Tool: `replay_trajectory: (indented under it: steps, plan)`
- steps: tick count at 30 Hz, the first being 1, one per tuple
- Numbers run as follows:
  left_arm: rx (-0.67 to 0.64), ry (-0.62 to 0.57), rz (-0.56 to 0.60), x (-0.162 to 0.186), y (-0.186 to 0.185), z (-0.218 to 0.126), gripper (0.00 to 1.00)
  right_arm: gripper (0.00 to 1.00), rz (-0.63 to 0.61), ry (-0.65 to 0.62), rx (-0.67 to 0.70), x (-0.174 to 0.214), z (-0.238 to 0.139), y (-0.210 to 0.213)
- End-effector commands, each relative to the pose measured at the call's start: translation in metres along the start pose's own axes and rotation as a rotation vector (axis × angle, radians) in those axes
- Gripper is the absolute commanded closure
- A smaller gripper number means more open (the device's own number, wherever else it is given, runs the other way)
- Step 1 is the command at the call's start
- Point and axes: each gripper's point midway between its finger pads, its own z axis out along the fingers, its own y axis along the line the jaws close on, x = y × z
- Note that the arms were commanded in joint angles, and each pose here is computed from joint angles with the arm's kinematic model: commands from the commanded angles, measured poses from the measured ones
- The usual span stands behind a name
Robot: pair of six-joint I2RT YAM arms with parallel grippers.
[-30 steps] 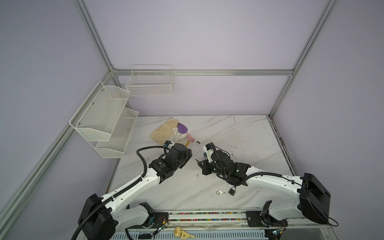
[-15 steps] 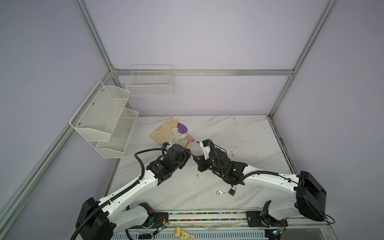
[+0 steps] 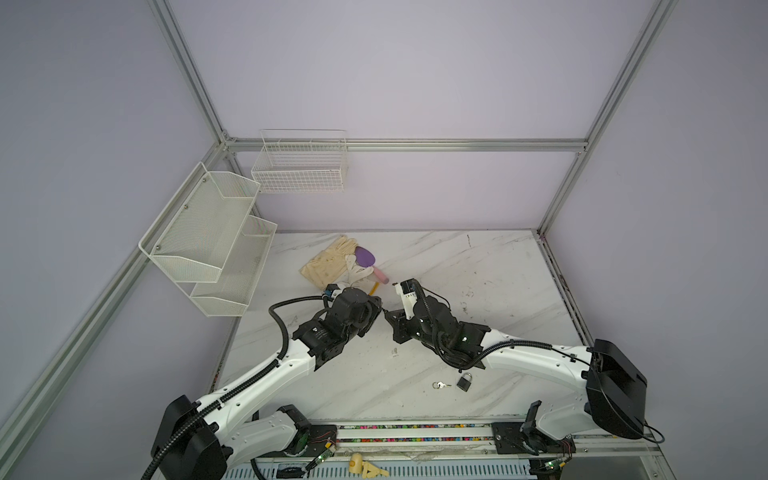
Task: Unlock with the key
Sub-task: 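Bring the silver key in the right gripper to the padlock's keyhole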
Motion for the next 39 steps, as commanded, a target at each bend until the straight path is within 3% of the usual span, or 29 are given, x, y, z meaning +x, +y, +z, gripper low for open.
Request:
replay_trajectory:
  steps: [1, 11, 17, 26, 36, 39]
  plan:
    - [0.025, 0.019, -0.01, 0.004, 0.002, -0.001, 1.0, 1.0, -0.027, -0.033, 0.042, -0.013, 0.002, 0.0]
    - [0.061, 0.009, -0.015, 0.0, -0.005, -0.005, 1.0, 1.0, -0.047, 0.001, 0.027, -0.002, 0.008, 0.0]
    - [0.076, 0.042, 0.013, 0.006, -0.013, -0.003, 1.0, 1.0, -0.062, -0.027, -0.041, -0.018, 0.003, 0.018]
    - [0.004, 0.025, 0.157, 0.002, -0.012, -0.004, 1.0, 1.0, -0.082, -0.055, -0.118, -0.044, -0.016, 0.043]
    - [0.089, 0.114, 0.15, 0.016, -0.031, -0.017, 1.0, 1.0, -0.147, -0.076, 0.033, -0.046, -0.011, 0.016]
    - [0.102, 0.165, 0.117, 0.024, -0.033, -0.018, 1.0, 1.0, -0.171, -0.109, 0.003, -0.05, -0.013, 0.021]
